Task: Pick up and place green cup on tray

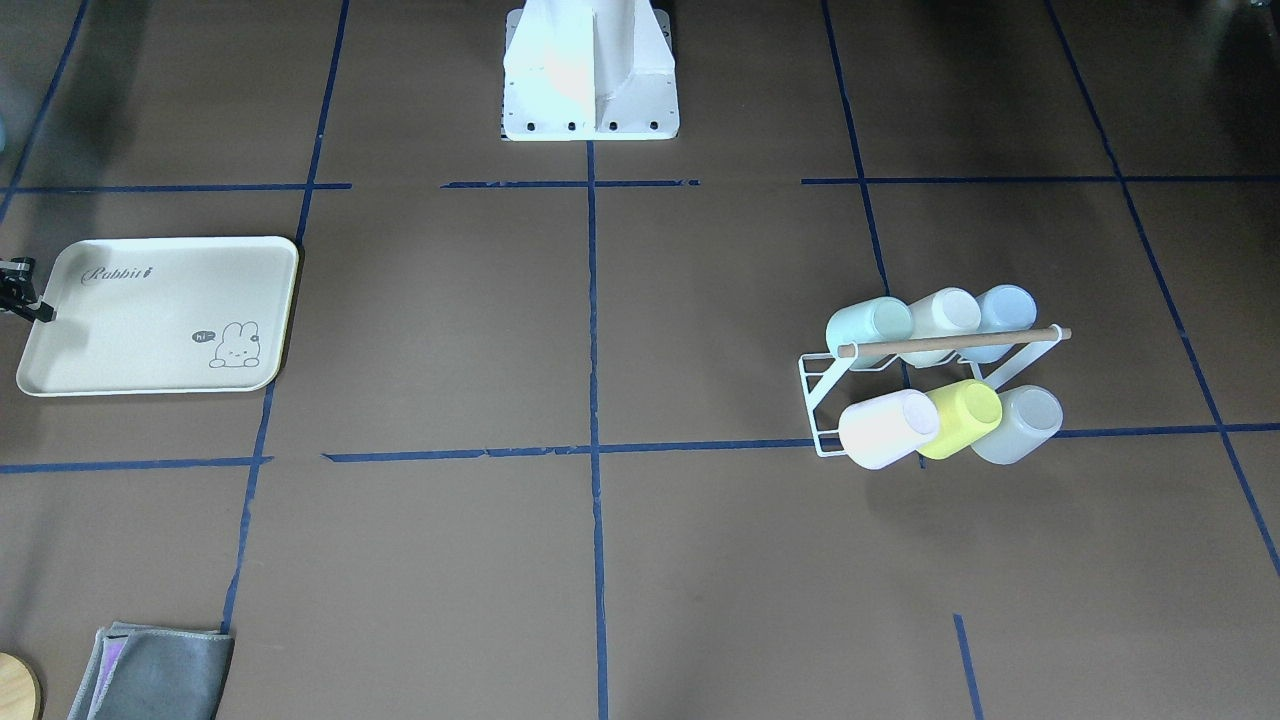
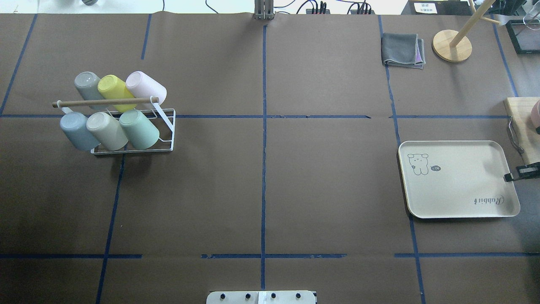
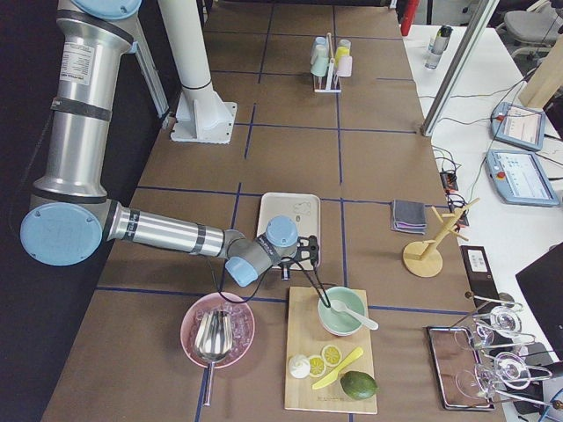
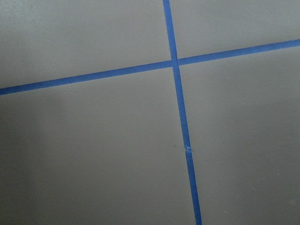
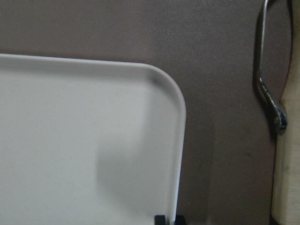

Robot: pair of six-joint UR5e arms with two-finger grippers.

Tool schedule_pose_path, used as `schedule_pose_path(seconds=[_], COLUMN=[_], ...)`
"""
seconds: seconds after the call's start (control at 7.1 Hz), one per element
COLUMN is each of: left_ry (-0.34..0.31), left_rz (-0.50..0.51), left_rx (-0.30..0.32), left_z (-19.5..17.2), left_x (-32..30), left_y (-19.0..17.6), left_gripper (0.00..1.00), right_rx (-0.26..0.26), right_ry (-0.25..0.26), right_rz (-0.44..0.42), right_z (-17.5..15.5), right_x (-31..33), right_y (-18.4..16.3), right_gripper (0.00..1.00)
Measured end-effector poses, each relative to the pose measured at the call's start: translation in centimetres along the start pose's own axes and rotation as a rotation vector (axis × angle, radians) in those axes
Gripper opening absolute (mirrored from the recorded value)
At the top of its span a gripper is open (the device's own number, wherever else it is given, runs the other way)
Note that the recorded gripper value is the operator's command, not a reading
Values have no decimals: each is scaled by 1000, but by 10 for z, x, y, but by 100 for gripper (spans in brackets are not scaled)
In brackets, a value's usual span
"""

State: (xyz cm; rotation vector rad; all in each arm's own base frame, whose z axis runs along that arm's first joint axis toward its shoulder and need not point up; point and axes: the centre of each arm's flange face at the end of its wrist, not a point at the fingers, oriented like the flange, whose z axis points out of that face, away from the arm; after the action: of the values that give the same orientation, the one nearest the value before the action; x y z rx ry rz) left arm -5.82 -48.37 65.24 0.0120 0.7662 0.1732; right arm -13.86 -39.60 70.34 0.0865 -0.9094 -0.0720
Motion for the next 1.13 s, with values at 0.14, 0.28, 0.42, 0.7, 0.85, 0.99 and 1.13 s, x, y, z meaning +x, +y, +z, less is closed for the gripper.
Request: schedule_pose_path(seconds=[0.14,0.28,0.42,0.7,0.85,0.99,1.13], left_ry=[0,0,0,0,0,0,0], left_rz=[0,0,0,2,2,2,2], left_rx=[0,0,0,0,0,0,0], left_z=[0,0,0,0,0,0,0], left_x=[0,0,0,0,0,1,1], left_y=[0,0,0,0,0,0,0], left_gripper=[100,100,100,100,100,100,100], right_rx=[-1,-2,-3,3,15,33,49], right_ry=[1,0,-14,-66,-82,-100,-125], right_rz=[0,-1,-9,-33,-37,-24,-11], right_z=[0,0,-1,-15,-22,-28,-32], right_x=[1,1,-4,-29,-44,-61,-84], right_y=[0,0,-2,-11,-18,-32,-51], right_gripper=[0,0,0,0,0,0,0])
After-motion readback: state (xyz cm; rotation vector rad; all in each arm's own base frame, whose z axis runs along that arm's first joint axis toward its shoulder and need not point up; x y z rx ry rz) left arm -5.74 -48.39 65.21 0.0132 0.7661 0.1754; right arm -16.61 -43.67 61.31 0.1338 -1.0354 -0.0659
